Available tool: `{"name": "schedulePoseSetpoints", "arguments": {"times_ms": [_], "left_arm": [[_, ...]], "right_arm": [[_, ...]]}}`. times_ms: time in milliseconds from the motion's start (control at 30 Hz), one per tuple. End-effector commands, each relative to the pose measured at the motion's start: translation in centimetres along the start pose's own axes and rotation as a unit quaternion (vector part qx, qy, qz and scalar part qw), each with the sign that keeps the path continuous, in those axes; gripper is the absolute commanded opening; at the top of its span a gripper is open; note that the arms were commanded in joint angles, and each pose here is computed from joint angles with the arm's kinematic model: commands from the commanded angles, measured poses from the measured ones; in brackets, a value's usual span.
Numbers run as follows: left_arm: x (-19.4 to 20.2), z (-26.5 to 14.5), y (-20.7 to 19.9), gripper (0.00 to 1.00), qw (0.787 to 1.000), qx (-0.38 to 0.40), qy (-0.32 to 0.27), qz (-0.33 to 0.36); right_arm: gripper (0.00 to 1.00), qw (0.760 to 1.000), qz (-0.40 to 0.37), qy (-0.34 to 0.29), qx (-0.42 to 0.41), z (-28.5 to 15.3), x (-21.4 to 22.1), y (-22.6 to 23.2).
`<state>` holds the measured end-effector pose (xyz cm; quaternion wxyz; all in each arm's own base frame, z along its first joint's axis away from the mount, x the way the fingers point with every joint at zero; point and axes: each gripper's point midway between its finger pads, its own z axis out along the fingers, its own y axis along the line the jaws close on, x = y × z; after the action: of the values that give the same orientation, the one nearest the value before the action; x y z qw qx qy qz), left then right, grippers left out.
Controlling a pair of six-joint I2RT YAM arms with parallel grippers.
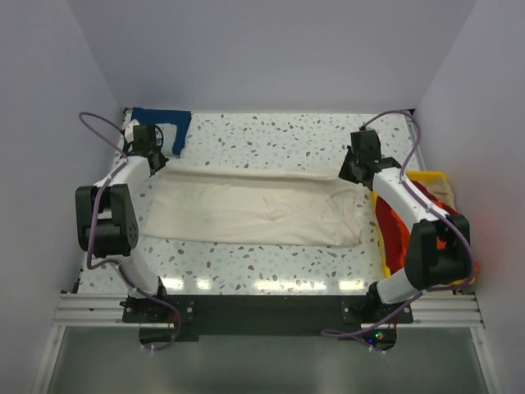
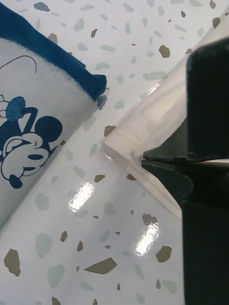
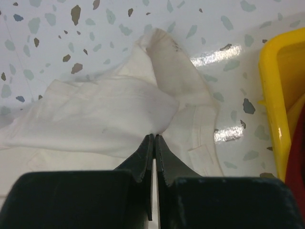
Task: Fold and stack the t-shirts
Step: Fold the tshirt
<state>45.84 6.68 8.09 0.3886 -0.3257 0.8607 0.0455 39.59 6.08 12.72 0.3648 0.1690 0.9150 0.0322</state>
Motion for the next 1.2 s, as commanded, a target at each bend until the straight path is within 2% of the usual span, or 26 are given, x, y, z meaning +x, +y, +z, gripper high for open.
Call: {"name": "schedulePoseSetpoints", "arguments": {"times_ms": [0, 167, 500, 1100, 1167], "left_arm": [[-2.5, -1.7, 0.5, 0.00, 0.998, 0.004, -0.052, -0.041], [-0.5, -2.4, 2.0, 0.00, 0.997, -0.004, -0.044, -0.055], [1.0, -4.0, 3.4, 0.00, 0.996, -0.007, -0.043, -0.071], [2.9, -5.1, 5.2, 0.00, 0.994, -0.013, -0.038, -0.099], [3.3, -5.0, 5.1, 0.00, 0.994, -0.008, -0.033, -0.100]], "right_arm": [[0.00, 1.000, 0.014, -0.025, 0.000, -1.7, -0.4, -0.7], [0.00, 1.000, 0.015, -0.020, -0.002, -2.6, 1.1, -1.5], [0.00, 0.999, 0.023, 0.010, -0.020, -2.4, 4.8, -2.1], [0.00, 0.999, 0.019, 0.034, -0.029, -1.9, 7.7, -2.6], [0.03, 0.998, 0.022, 0.038, -0.044, -2.0, 8.0, -2.2]]}}
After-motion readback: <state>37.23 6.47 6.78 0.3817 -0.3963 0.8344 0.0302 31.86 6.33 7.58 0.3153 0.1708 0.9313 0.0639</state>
